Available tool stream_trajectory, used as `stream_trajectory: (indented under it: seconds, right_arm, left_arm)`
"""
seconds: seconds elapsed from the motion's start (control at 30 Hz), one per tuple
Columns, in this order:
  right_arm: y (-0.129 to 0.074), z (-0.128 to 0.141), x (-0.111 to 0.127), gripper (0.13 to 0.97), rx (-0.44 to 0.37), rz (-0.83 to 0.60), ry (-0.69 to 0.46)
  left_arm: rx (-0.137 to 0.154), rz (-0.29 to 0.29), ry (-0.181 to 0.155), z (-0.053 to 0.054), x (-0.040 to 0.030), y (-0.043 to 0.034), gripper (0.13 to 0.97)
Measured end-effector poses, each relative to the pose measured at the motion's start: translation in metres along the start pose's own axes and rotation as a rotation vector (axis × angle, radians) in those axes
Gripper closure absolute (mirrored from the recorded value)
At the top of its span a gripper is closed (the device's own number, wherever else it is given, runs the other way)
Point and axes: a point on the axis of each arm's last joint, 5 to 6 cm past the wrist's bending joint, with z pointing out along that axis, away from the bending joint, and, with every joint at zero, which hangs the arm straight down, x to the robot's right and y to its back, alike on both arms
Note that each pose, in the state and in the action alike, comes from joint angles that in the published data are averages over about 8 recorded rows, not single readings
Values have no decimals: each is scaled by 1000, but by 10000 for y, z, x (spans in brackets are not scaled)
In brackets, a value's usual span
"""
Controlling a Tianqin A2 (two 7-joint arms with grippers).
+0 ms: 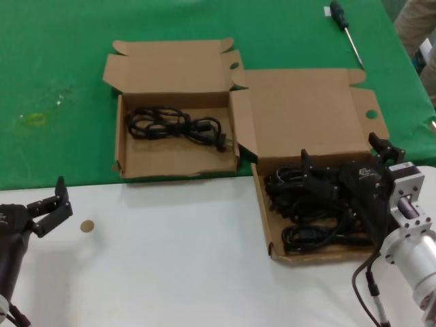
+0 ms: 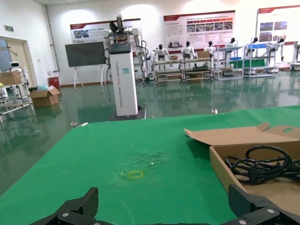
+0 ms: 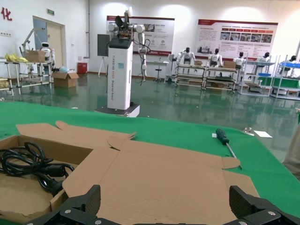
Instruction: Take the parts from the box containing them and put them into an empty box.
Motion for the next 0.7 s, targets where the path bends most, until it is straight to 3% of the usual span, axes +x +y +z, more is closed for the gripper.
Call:
stream_trajectory:
  seconds: [0.7]
  right_arm:
    - [0, -1, 0, 130, 0, 0, 0]
  left_arm:
    - [0, 0, 0, 0, 0, 0, 132]
